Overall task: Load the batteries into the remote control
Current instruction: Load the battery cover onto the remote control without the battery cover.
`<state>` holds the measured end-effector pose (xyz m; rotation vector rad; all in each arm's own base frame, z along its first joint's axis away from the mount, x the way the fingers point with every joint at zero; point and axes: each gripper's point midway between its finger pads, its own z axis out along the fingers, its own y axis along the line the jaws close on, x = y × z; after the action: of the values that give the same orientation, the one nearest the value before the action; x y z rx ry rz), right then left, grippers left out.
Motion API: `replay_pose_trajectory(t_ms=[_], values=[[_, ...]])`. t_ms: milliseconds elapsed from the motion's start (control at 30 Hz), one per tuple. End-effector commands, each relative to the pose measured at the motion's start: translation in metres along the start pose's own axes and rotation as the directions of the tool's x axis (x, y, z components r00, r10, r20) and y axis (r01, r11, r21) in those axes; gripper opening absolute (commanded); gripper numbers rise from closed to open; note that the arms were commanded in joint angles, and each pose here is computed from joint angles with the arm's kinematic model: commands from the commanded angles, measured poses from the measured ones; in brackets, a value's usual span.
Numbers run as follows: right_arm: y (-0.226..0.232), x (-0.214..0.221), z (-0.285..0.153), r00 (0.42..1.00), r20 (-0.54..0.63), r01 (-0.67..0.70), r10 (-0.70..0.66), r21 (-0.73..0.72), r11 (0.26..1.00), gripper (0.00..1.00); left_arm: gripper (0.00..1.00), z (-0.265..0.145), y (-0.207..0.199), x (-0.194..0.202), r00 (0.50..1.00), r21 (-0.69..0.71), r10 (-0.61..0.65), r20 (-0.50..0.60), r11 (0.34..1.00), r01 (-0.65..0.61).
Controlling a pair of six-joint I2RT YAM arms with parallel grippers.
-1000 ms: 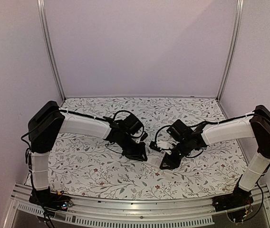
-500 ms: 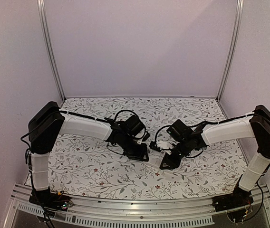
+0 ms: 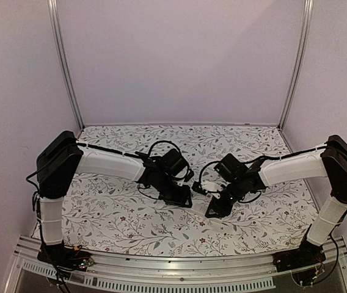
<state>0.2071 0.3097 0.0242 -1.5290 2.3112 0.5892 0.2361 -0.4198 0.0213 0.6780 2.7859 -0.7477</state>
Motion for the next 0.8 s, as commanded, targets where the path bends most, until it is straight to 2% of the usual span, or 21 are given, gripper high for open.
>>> replay_pose_trajectory(t_ms=[0, 367, 567, 767], values=[[-0.0023, -0.0007, 0.0062, 1.0, -0.009, 0.018, -0.018, 0.018, 1.0, 0.14, 0.32, -0.0003, 0.0218, 0.0102, 1.0, -0.097, 0.004, -0.02, 0.995, -0.006], [-0.0017, 0.0006, 0.0067, 1.0, -0.014, 0.015, -0.015, 0.012, 1.0, 0.13, 0.31, -0.006, 0.0296, 0.0056, 1.0, -0.146, 0.018, -0.008, 0.989, -0.019], [-0.0019, 0.0003, 0.0071, 1.0, -0.015, 0.012, -0.012, 0.012, 1.0, 0.13, 0.36, -0.0063, 0.0253, 0.0052, 0.999, -0.144, 0.043, -0.012, 0.989, -0.044], [-0.0019, 0.0006, 0.008, 1.0, -0.019, 0.009, -0.009, 0.009, 1.0, 0.13, 0.35, -0.0083, 0.0231, 0.0035, 0.998, -0.162, 0.061, -0.003, 0.985, -0.061]])
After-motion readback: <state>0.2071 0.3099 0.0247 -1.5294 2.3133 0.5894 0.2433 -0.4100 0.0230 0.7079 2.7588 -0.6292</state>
